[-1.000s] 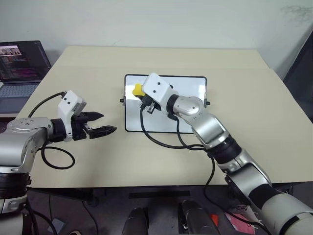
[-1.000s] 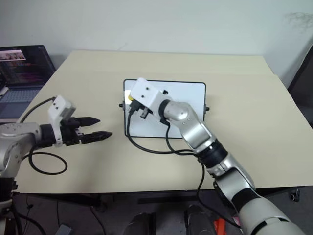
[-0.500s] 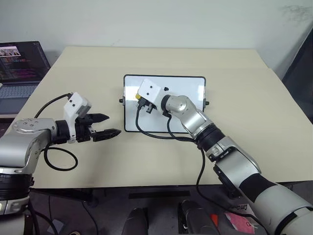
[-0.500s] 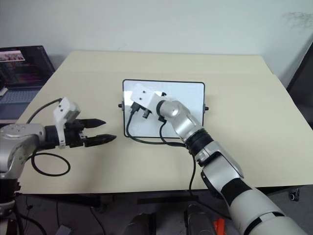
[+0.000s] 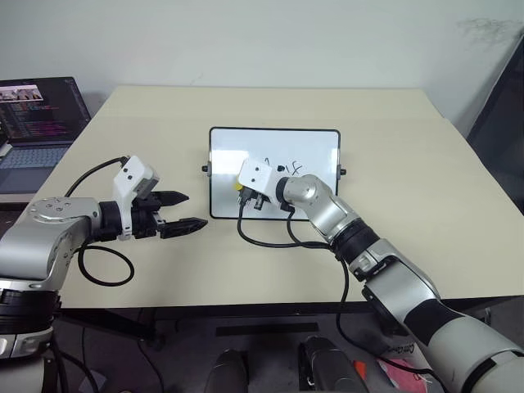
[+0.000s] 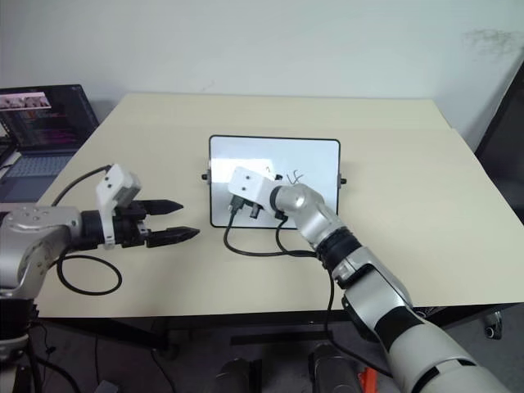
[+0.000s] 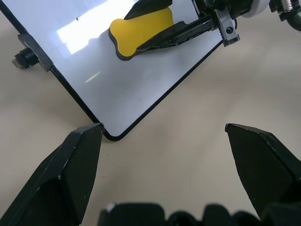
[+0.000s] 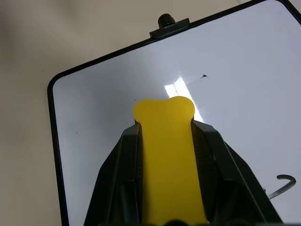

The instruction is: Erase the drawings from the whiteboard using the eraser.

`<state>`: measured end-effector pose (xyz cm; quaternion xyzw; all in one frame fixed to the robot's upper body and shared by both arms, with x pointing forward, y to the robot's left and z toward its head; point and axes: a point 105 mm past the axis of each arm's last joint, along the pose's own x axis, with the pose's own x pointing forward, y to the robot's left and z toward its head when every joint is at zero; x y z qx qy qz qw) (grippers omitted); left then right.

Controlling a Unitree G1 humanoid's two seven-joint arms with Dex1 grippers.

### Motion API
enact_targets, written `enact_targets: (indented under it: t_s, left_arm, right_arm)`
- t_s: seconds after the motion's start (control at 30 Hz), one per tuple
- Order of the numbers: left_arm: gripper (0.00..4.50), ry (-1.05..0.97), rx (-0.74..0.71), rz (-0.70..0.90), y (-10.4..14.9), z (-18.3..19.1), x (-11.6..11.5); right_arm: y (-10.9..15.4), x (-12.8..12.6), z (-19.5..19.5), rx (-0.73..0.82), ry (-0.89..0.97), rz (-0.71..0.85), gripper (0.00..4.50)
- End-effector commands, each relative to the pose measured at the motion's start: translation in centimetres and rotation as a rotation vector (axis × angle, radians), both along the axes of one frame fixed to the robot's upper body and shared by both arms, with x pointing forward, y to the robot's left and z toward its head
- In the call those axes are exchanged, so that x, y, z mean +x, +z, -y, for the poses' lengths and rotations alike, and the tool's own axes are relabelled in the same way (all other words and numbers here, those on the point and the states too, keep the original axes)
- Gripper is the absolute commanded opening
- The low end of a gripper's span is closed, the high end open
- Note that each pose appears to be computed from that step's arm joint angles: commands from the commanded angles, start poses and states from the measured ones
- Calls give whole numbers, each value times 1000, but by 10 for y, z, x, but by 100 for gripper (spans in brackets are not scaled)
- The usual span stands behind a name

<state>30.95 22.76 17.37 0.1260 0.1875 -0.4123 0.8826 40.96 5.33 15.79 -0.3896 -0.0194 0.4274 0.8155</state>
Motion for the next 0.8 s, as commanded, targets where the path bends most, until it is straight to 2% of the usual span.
enact_targets:
  t_s: [0.03, 0.23, 0.37, 0.53, 0.67, 0.8]
  left_arm:
    - [450, -25, 11, 56, 12, 4, 0]
    - [450, -3, 10, 46, 9, 0, 0]
    - [450, 7, 11, 45, 8, -2, 0]
    - [450, 4, 13, 44, 8, -1, -1]
    - [450, 1, 14, 42, 8, 0, -1]
    - [450, 0, 15, 44, 9, 0, -1]
  right_arm:
    - [26, 14, 10, 45, -70, 84, 115]
    - [59, 9, -11, 156, -42, 153, 114]
    - [70, 5, -26, 209, -27, 174, 114]
    - [41, 1, -37, 125, 8, 109, 114]
    - [15, 0, -34, 50, 18, 29, 114]
    - [-1, 0, -25, 42, 3, -61, 114]
